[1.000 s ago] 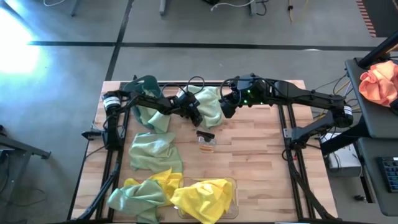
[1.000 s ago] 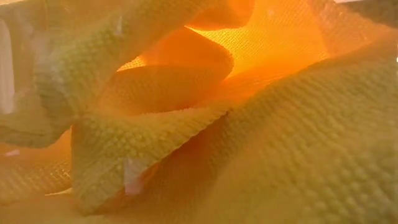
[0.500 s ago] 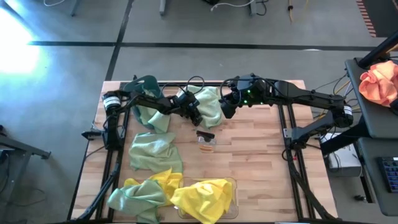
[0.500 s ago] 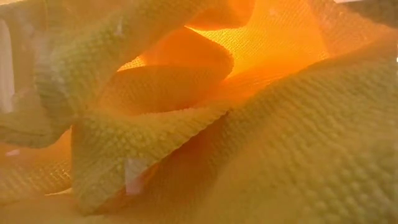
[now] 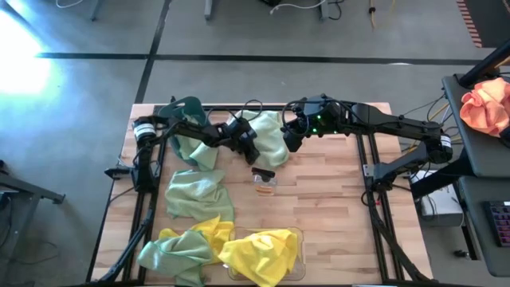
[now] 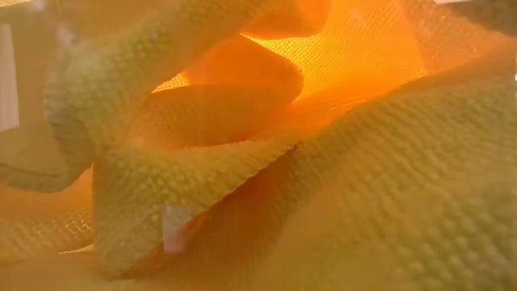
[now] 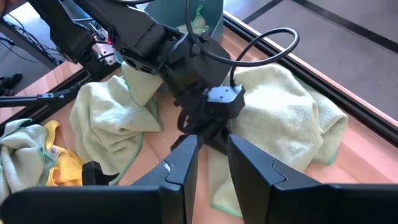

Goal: Sort microfiber towel by color & place in baskets
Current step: Put the green towel into the green bin

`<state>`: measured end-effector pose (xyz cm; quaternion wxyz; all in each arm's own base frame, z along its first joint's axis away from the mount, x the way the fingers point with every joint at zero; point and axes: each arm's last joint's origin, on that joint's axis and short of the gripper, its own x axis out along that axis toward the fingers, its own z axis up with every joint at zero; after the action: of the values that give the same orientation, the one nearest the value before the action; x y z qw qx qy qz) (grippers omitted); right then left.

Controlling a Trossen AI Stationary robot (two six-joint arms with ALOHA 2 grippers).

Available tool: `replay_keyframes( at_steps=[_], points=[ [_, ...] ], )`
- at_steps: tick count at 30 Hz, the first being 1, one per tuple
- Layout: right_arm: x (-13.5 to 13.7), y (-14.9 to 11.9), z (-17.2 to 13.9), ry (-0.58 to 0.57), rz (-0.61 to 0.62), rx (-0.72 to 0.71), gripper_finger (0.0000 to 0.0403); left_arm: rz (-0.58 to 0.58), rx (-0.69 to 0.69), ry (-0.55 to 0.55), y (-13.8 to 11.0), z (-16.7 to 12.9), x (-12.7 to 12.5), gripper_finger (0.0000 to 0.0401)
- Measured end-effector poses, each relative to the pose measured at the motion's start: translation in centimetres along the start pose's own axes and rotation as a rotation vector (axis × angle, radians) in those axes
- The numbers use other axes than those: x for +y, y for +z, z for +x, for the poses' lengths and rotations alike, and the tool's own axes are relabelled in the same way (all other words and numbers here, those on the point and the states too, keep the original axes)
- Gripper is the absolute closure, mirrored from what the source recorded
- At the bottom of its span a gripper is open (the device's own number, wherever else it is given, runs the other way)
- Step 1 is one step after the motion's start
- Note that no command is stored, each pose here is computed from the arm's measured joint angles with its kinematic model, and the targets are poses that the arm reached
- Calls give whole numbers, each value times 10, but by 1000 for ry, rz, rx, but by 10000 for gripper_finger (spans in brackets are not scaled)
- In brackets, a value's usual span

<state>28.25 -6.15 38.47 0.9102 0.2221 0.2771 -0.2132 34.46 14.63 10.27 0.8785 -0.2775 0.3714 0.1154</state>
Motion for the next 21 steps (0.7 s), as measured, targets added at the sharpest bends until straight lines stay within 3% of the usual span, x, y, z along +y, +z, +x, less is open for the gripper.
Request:
replay_keyframes(
  at_steps=[11, 21],
  points=[
    [0, 0, 0, 0, -1, 0, 321, -2, -33, -32, 19, -3, -7, 262],
    [0, 0, 0, 0, -1, 0, 321, 206, 4, 52, 66, -16, -24, 250]
  ],
)
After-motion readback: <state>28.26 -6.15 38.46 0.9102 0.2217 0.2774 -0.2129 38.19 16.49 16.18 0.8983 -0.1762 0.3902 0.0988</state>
